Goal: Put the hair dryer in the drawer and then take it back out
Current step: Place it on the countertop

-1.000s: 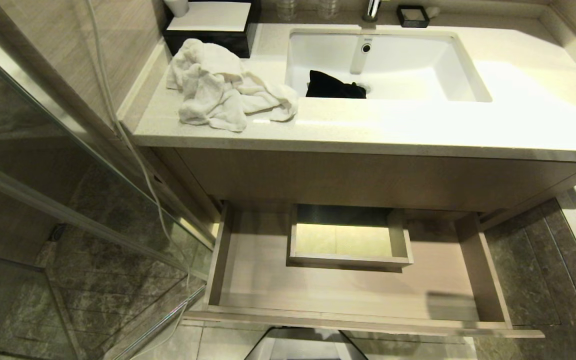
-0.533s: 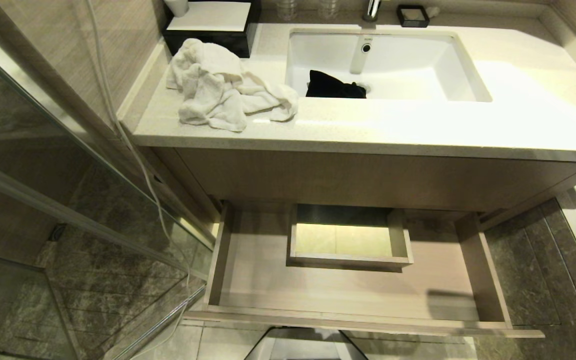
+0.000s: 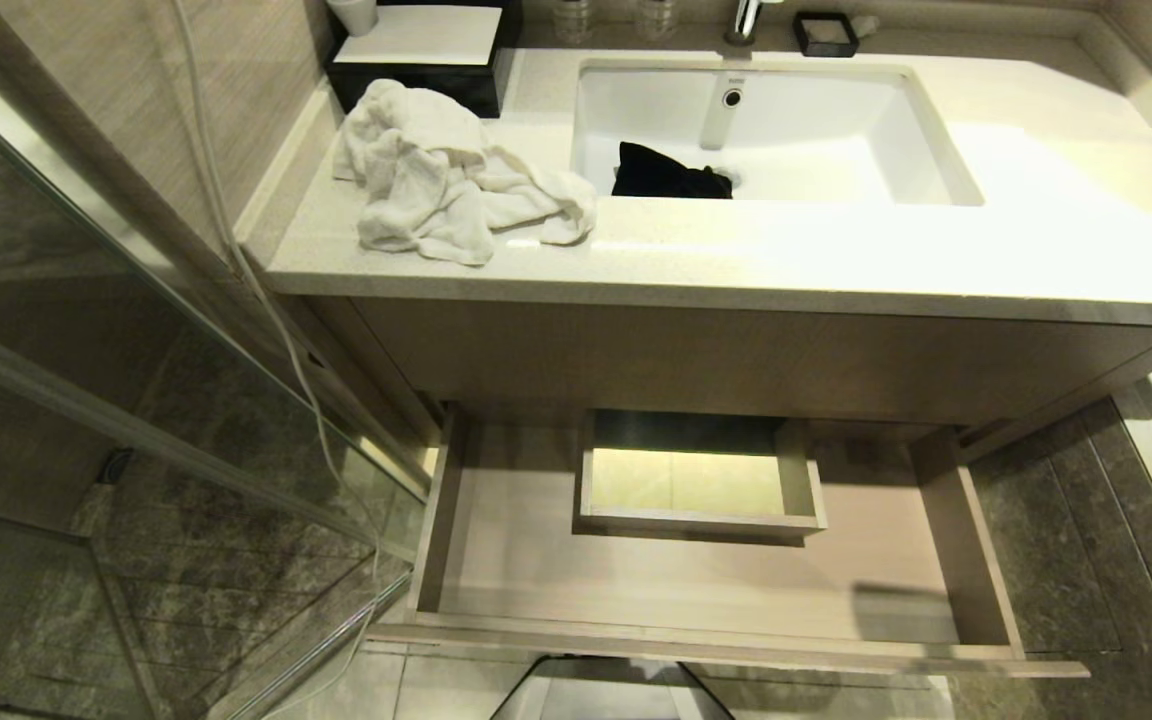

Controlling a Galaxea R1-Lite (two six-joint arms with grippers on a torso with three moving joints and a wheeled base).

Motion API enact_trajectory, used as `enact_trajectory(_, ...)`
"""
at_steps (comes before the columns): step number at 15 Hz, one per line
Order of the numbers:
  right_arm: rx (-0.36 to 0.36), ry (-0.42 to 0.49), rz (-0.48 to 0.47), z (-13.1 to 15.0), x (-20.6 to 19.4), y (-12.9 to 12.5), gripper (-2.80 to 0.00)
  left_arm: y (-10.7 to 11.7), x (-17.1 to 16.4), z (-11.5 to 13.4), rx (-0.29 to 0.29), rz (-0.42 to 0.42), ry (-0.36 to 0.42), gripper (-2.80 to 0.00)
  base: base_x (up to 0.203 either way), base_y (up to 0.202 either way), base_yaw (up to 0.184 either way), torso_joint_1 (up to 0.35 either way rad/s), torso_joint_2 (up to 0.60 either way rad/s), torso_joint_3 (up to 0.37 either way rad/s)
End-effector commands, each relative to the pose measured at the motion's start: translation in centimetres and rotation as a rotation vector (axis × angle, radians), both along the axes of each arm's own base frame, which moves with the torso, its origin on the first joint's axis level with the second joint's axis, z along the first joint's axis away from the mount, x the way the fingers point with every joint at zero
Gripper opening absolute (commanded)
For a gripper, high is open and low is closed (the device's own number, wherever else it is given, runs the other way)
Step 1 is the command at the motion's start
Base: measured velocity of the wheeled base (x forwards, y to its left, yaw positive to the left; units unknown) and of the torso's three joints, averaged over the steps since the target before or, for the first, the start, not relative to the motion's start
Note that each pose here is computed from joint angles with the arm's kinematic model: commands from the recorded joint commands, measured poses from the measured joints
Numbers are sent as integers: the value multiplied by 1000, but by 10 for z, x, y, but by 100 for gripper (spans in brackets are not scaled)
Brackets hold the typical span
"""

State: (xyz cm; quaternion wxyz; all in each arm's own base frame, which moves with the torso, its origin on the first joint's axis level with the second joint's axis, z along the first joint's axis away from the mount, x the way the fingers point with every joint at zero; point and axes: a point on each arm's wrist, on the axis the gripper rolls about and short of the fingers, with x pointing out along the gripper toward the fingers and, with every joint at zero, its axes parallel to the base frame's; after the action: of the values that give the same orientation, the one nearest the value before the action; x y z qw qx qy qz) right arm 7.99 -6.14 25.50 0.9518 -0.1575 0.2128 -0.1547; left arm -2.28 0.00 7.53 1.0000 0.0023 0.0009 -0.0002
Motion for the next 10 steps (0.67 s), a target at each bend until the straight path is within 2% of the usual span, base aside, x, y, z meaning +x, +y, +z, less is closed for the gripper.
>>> enact_trajectory(1, -3, 0, 6, 1, 0, 0, -280, 0, 0, 0, 0, 0, 0, -280, 0, 0, 0, 124, 36, 174)
enact_trajectory(10, -14, -10, 9, 4, 2, -1, -280, 0, 0, 0, 0, 0, 1, -280, 0, 0, 0, 241, 21, 256)
